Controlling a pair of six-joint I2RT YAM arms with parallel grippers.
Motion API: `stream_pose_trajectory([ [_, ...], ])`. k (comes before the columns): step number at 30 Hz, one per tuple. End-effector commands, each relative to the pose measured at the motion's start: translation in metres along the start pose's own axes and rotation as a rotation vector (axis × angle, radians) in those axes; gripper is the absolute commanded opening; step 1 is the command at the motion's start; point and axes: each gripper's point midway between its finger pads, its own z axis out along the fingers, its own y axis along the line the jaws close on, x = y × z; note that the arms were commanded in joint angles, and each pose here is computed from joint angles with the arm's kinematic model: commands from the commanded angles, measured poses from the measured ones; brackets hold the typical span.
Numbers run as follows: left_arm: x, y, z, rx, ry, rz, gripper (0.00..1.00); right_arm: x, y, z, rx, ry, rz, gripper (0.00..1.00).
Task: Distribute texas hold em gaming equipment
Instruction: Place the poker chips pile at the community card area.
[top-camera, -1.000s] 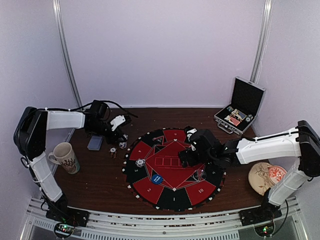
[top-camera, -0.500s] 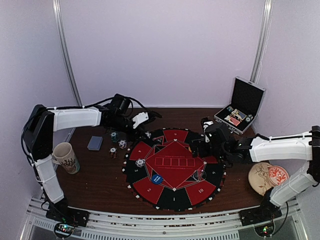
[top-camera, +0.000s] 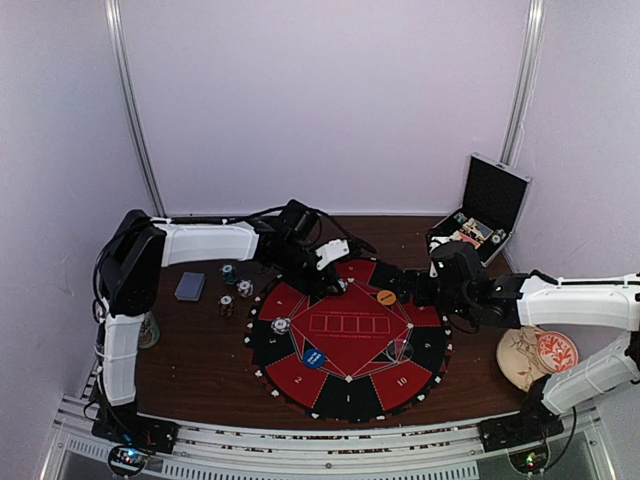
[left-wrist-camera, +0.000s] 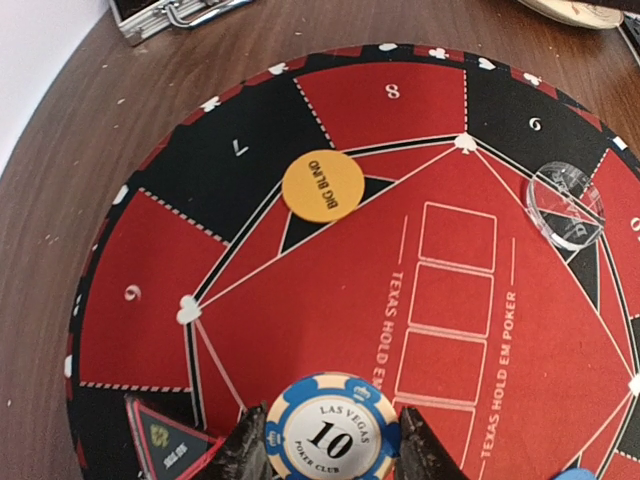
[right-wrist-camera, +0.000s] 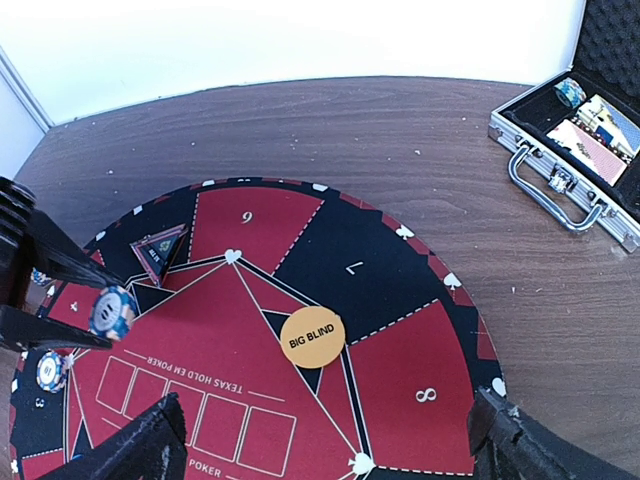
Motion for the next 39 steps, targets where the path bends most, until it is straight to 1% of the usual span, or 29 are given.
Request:
stream_pose_trajectory([
  [1,-0.009,-0.006,0.018,0.015,0.019,0.007,0.00,-0.009,-0.010,-0.005,0.029,-0.043,0.035,1.00],
  [5,-0.011,-0.004,0.035,0.016,0.033,0.003,0.00,-0.010,-0.011,-0.006,0.033,-0.049,0.040,1.00],
  [15,-0.002,0.006,0.069,0.014,0.060,-0.072,0.00,-0.007,-0.012,-0.002,0.038,-0.041,0.032,1.00],
  [24,-0.008,0.010,0.077,-0.016,0.050,-0.093,0.01,-0.004,-0.010,0.002,0.038,-0.030,0.023,1.00],
  [27,-0.004,0.007,0.083,-0.017,0.069,-0.095,0.01,-0.004,-0.010,0.001,0.036,-0.030,0.023,1.00],
  [33,0.009,0.002,0.091,-0.025,0.108,-0.100,0.12,-0.008,-0.010,-0.002,0.032,-0.042,0.027,1.00],
  [35,0.011,0.001,0.092,-0.026,0.115,-0.099,0.18,-0.008,-0.010,-0.002,0.030,-0.044,0.028,1.00],
  [36,0.013,0.000,0.094,-0.026,0.120,-0.100,0.23,-0.008,-0.010,-0.002,0.028,-0.044,0.029,1.00],
  [37,0.014,0.000,0.094,-0.028,0.124,-0.099,0.31,-0.009,-0.010,-0.002,0.027,-0.044,0.028,1.00],
  [39,0.012,0.000,0.093,-0.032,0.122,-0.097,0.51,-0.008,-0.009,-0.002,0.025,-0.043,0.027,1.00],
])
